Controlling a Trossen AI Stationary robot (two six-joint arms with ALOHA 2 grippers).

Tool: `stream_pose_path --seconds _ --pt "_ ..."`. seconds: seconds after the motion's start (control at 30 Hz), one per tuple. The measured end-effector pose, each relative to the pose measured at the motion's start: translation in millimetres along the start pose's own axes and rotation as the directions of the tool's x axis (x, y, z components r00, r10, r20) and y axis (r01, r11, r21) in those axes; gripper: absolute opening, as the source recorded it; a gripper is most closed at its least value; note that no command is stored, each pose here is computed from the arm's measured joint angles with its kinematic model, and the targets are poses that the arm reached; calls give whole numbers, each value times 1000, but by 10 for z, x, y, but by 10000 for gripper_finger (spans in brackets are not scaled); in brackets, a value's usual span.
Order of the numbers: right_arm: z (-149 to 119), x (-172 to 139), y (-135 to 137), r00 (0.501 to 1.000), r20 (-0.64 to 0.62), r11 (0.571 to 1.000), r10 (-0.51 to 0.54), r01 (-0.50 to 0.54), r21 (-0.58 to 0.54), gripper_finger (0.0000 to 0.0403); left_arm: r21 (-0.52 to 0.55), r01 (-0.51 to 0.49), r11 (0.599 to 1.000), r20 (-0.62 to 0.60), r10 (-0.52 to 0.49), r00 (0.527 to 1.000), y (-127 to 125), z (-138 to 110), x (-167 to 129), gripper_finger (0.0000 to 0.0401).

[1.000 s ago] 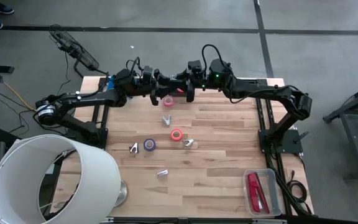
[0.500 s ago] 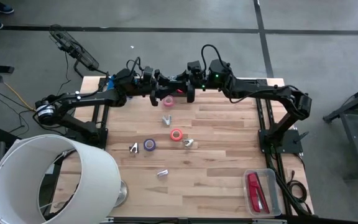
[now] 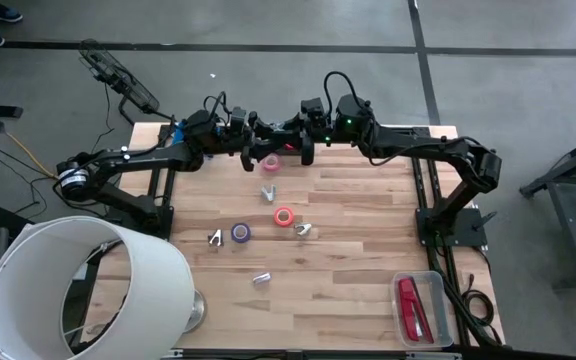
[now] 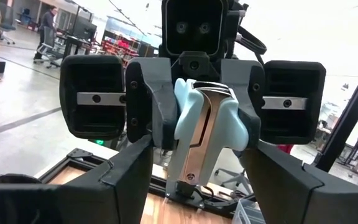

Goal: Pick and place Stapler, Stapler remover, tape
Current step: Put the right light blue staple remover into the blue bin

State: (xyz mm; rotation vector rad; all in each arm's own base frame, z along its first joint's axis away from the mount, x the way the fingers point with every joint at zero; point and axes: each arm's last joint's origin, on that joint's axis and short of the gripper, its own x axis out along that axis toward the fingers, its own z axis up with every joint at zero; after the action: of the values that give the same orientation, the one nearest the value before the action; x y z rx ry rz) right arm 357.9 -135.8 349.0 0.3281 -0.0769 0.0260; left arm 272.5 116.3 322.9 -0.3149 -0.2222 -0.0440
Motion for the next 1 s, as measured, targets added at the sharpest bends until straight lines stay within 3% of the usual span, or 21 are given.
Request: stream_pose_path --seconds 0.33,0.6,0.7,0.83,1.0 --pt "17 -22 -48 1000 2 1000 -6 6 -3 91 -1 11 1000 -8 -11 1000 -2 -4 0 240" --pt "41 -47 -100 1000 6 1000 -8 8 19 91 -17 13 1000 -8 -14 1000 -8 -10 5 317" --pt "37 -41 -88 1000 8 1000 -13 13 19 91 -19 5 1000 0 -5 1000 -7 -5 5 328" --pt "21 -20 -51 1000 12 1000 -26 26 14 91 -23 -16 1000 10 17 1000 1 -2 5 320" --pt "13 -10 -28 1000 10 1000 -22 22 11 91 -27 -28 999 14 29 999 6 -3 4 281"
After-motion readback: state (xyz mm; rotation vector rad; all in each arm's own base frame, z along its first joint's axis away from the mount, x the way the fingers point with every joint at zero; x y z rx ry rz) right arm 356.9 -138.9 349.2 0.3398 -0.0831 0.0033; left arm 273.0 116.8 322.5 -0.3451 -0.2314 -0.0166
